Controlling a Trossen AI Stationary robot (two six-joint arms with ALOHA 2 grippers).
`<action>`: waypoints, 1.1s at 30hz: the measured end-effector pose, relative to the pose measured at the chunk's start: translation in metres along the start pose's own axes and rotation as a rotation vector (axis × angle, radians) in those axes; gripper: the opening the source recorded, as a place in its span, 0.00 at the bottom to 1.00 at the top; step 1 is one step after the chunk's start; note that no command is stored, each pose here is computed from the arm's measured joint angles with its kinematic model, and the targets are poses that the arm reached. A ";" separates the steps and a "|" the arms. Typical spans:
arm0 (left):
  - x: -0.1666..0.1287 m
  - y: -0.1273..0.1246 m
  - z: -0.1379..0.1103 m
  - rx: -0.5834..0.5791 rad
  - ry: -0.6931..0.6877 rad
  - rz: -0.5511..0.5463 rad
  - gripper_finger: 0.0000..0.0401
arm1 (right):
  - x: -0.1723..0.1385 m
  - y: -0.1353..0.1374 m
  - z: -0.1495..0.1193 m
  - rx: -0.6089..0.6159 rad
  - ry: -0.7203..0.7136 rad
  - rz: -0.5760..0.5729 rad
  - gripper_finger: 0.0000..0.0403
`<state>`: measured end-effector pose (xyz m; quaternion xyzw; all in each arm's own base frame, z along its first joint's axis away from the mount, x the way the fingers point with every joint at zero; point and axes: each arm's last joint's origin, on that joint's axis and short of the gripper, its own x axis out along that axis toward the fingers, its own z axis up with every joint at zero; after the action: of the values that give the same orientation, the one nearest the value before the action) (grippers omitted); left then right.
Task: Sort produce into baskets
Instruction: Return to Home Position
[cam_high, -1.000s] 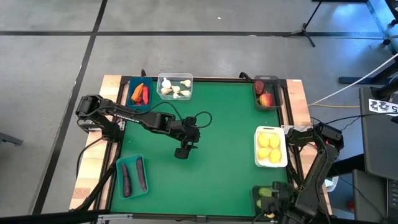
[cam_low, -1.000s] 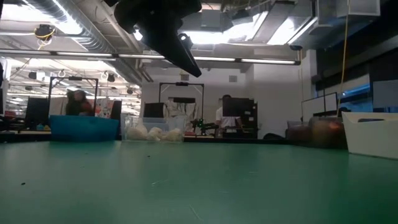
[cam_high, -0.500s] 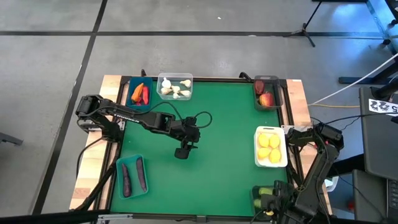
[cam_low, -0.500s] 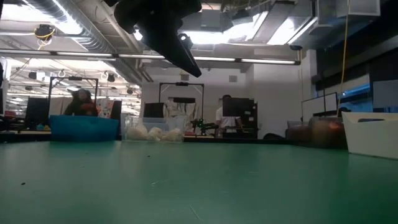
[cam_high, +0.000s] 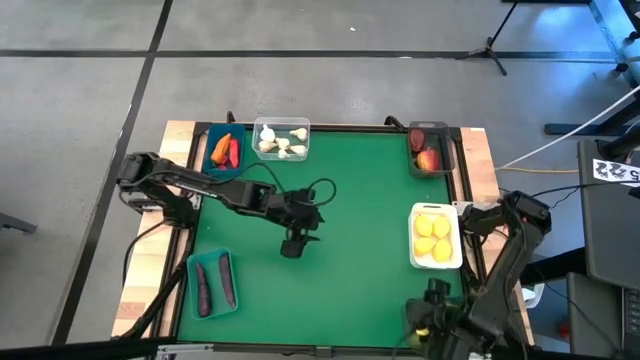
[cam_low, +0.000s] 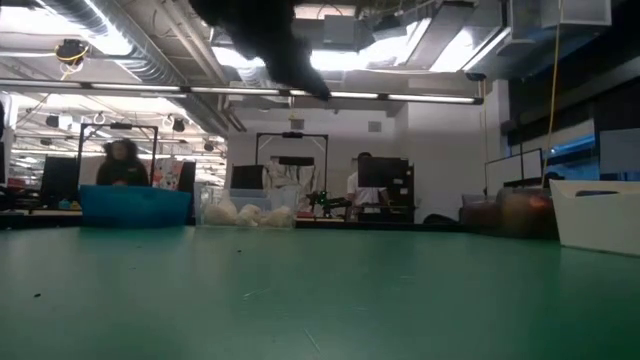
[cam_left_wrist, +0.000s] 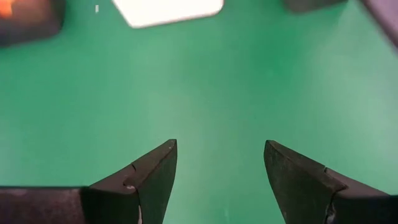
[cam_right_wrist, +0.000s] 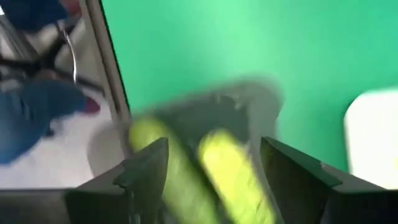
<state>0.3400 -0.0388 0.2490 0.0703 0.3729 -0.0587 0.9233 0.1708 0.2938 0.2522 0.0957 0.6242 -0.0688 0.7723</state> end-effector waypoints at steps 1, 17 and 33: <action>-0.006 -0.002 0.002 0.005 -0.017 -0.004 0.59 | -0.006 -0.002 0.006 -0.008 -0.035 0.006 0.63; -0.181 -0.015 0.030 0.041 -0.604 -0.027 0.59 | -0.201 -0.069 0.077 -0.497 -0.688 -0.119 0.63; -0.323 -0.004 -0.039 0.061 -0.922 -0.037 0.59 | -0.288 -0.153 0.054 -0.438 -0.903 0.015 0.63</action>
<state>0.0820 -0.0183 0.4461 0.0571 -0.0773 -0.1113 0.9891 0.1266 0.1282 0.5353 -0.1033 0.2266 0.0349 0.9678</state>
